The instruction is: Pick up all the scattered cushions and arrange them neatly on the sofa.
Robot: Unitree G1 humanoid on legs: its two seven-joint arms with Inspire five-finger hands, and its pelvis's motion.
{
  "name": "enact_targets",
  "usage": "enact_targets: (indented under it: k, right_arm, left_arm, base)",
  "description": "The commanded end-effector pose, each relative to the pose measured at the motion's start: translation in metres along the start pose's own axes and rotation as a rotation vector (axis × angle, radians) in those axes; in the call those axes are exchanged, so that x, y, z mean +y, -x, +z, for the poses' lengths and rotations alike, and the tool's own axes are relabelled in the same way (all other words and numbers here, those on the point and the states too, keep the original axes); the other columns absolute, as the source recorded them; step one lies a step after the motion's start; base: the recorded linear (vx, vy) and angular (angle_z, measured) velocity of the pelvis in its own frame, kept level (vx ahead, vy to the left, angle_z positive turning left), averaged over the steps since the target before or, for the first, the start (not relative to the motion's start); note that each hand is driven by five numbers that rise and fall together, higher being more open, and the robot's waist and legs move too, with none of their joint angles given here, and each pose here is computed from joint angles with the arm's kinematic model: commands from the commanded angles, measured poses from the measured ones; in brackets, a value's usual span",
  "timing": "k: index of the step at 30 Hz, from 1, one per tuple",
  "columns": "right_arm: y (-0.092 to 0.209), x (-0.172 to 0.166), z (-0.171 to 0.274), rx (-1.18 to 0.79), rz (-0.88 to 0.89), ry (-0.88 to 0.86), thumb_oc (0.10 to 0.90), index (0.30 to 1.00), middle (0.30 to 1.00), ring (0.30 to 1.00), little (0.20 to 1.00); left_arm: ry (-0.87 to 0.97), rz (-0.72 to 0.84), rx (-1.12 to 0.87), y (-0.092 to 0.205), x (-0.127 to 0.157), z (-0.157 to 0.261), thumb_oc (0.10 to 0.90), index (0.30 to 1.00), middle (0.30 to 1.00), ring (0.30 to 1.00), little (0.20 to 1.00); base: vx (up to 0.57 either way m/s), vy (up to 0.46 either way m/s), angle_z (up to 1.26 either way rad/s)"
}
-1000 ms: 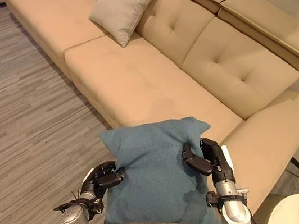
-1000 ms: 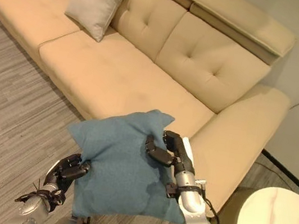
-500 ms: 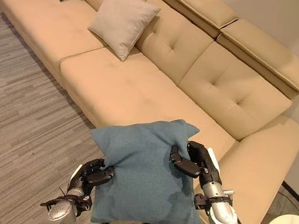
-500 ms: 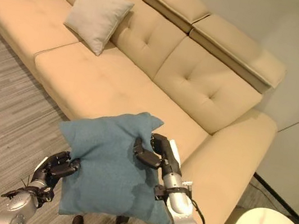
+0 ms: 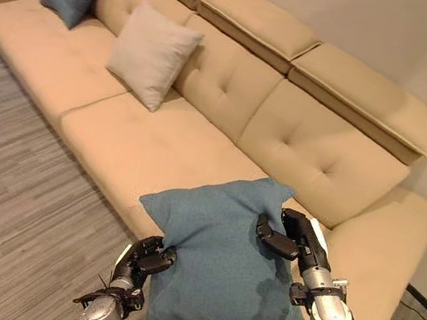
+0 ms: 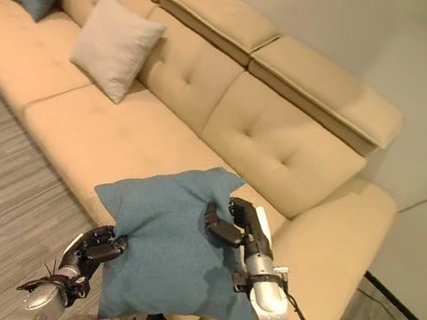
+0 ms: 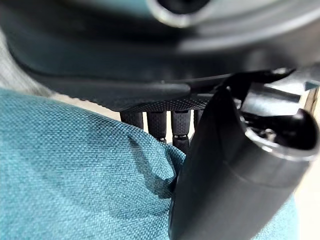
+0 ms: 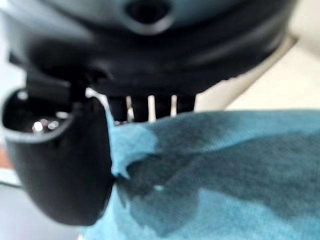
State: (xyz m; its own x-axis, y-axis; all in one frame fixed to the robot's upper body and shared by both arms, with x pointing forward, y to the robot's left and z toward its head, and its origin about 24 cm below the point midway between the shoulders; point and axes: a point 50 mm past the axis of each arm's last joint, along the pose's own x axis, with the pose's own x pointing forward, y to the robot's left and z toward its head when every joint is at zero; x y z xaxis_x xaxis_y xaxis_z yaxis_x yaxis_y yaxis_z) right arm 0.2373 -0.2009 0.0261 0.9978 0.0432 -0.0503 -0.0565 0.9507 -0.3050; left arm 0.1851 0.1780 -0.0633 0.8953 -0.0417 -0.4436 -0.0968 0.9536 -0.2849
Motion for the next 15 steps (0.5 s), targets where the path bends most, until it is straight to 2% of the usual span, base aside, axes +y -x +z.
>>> enact_targets:
  k: [1,9,15]
  right_arm:
    - [-0.018,-0.017,0.056,-0.310,-0.093,-0.071,0.400,0.300,0.300,0.300,0.300]
    - [-0.018,-0.014,0.053,-0.288,-0.073,-0.060,0.400,0.300,0.300,0.300,0.300]
    - [-0.018,-0.003,0.054,-0.286,-0.053,-0.085,0.400,0.300,0.300,0.300,0.300]
  left_arm:
    - [0.003,-0.147,-0.296,-0.005,-0.026,0.060,0.400,0.300,0.300,0.300,0.300]
    - [-0.013,-0.135,-0.283,-0.004,-0.022,0.058,0.400,0.300,0.300,0.300,0.300]
    - [-0.057,-0.118,-0.287,-0.003,-0.014,0.063,0.400,0.300,0.300,0.300,0.300]
  base:
    - [0.15,0.143,-0.49]
    - [0.13,0.139,-0.60]
    - [0.06,0.236,-0.46]
